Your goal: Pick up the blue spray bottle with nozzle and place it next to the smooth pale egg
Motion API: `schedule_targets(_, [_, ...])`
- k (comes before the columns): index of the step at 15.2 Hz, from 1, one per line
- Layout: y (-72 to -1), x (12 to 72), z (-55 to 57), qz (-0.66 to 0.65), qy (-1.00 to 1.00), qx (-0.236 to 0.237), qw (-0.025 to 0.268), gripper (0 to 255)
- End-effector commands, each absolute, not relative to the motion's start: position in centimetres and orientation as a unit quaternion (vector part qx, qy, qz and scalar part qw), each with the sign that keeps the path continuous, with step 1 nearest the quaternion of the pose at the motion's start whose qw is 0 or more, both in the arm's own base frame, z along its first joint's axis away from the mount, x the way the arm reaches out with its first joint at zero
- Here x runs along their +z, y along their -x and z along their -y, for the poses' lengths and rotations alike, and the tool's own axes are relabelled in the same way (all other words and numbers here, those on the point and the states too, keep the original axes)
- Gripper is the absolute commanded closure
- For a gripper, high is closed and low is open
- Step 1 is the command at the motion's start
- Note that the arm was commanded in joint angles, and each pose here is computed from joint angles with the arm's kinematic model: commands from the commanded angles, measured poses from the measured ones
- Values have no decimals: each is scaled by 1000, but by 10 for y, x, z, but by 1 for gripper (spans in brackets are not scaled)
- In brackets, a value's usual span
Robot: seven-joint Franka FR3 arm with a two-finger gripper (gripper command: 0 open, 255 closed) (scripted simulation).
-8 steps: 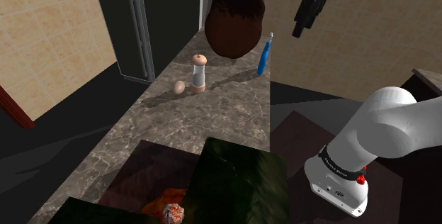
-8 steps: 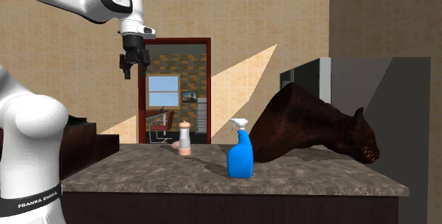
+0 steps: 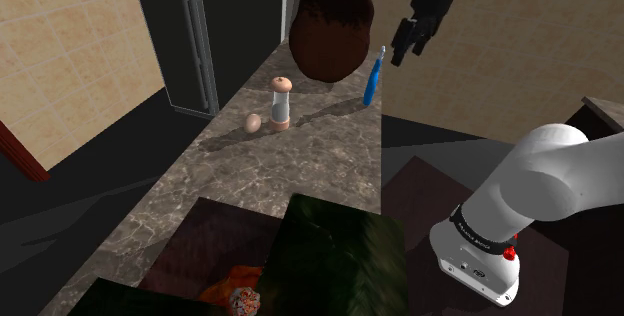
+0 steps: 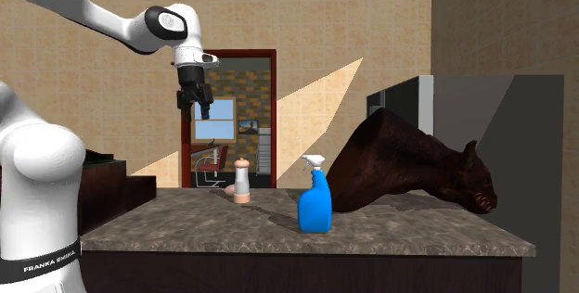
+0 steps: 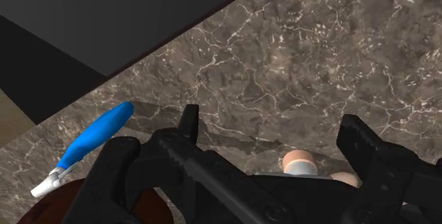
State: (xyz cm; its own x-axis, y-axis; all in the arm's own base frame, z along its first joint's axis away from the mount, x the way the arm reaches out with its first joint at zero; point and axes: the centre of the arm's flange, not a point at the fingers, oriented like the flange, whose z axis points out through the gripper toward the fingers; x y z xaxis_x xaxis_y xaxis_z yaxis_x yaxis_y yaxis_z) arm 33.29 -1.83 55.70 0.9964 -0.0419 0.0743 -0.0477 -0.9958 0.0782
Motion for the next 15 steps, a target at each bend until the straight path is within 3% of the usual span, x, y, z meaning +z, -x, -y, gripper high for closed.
schedule_targets(1, [-347,539,28,46,-997,48,45,0])
schedule_targets(15, [-423,421,124,205,-969,115,76,0])
